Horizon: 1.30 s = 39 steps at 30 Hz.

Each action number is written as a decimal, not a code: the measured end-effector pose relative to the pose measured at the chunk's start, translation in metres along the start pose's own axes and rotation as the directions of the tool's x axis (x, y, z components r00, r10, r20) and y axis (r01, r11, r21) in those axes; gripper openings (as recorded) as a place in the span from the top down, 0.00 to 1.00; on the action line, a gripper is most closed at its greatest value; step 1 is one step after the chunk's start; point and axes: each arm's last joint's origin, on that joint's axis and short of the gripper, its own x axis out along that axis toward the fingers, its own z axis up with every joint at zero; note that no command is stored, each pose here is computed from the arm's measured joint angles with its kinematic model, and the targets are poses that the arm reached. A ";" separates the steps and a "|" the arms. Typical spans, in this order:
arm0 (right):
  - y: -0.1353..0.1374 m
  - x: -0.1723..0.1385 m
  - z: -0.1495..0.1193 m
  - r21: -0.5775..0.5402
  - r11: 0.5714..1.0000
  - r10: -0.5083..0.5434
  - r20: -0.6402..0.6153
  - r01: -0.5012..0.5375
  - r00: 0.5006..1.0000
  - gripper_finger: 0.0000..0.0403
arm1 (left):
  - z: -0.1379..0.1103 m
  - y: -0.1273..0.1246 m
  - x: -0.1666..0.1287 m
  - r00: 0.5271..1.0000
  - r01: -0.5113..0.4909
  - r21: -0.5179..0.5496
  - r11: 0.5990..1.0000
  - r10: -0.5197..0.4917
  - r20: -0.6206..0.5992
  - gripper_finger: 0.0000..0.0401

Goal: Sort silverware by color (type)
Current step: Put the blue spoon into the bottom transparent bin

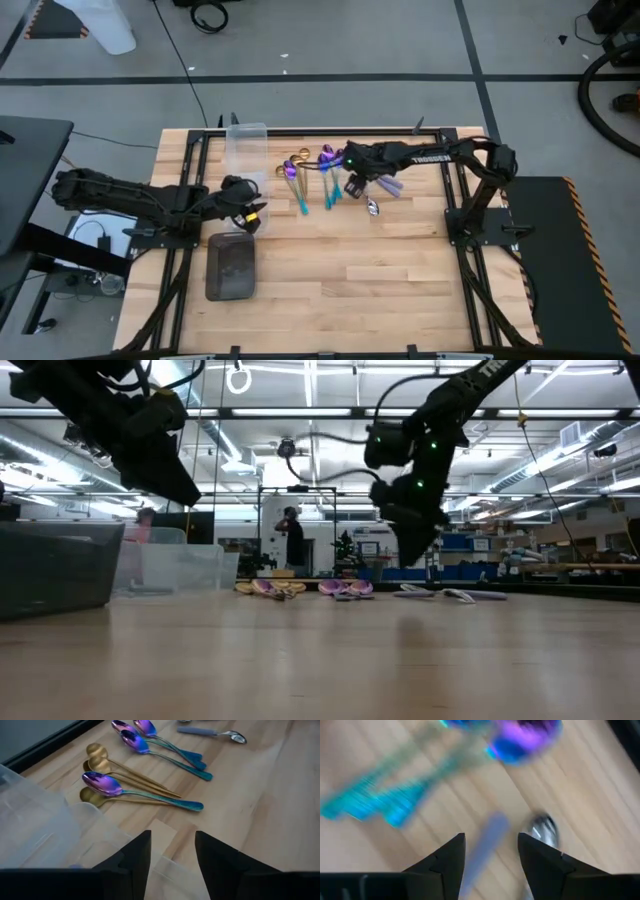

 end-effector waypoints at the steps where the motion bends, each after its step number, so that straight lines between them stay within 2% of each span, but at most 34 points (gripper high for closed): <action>1: -0.004 0.001 -0.003 0.010 1.000 -0.011 -0.041 0.011 0.999 0.53 | 0.000 -0.001 0.000 1.000 0.003 0.008 1.000 -0.003 0.000 0.60; 4: -0.009 0.001 -0.009 0.052 0.998 0.024 -0.126 -0.018 0.992 0.55 | -0.001 -0.001 -0.001 1.000 0.007 0.014 1.000 -0.007 0.000 0.60; 6: -0.006 0.001 -0.011 0.075 0.997 0.029 -0.131 -0.020 0.991 0.57 | -0.001 -0.001 -0.001 1.000 0.007 0.014 1.000 -0.007 0.000 0.60; 14: 0.017 0.006 -0.022 0.067 0.998 0.010 -0.083 -0.004 0.996 0.59 | 0.000 -0.001 -0.001 1.000 0.009 0.027 1.000 -0.010 0.004 0.60; 17: 0.020 0.013 -0.027 0.091 0.995 0.035 -0.054 -0.030 0.998 0.59 | 0.001 -0.002 -0.001 1.000 0.015 0.016 1.000 -0.015 0.015 0.60; 21: 0.021 0.022 -0.041 0.084 0.996 -0.025 -0.056 0.030 0.998 0.59 | 0.003 -0.003 -0.001 0.999 0.029 0.007 1.000 -0.029 0.026 0.60; 28: 0.024 0.032 -0.049 0.094 0.995 -0.015 0.019 0.013 1.000 0.61 | 0.003 -0.003 -0.001 0.999 0.030 0.014 0.999 -0.030 0.027 0.60; 31: 0.024 0.033 -0.051 0.109 0.994 0.008 0.011 -0.009 1.000 0.66 | 0.003 -0.003 -0.001 0.999 0.030 0.014 0.999 -0.030 0.026 0.60; 37: 0.027 0.033 -0.051 0.112 0.992 0.051 0.014 -0.052 0.999 0.85 | 0.003 -0.003 -0.001 0.999 0.032 0.024 0.999 -0.033 0.024 0.60; 39: 0.027 0.032 -0.051 0.109 0.992 0.056 0.017 -0.058 0.998 0.87 | 0.003 -0.003 -0.001 0.999 0.032 0.039 0.999 -0.033 0.024 0.60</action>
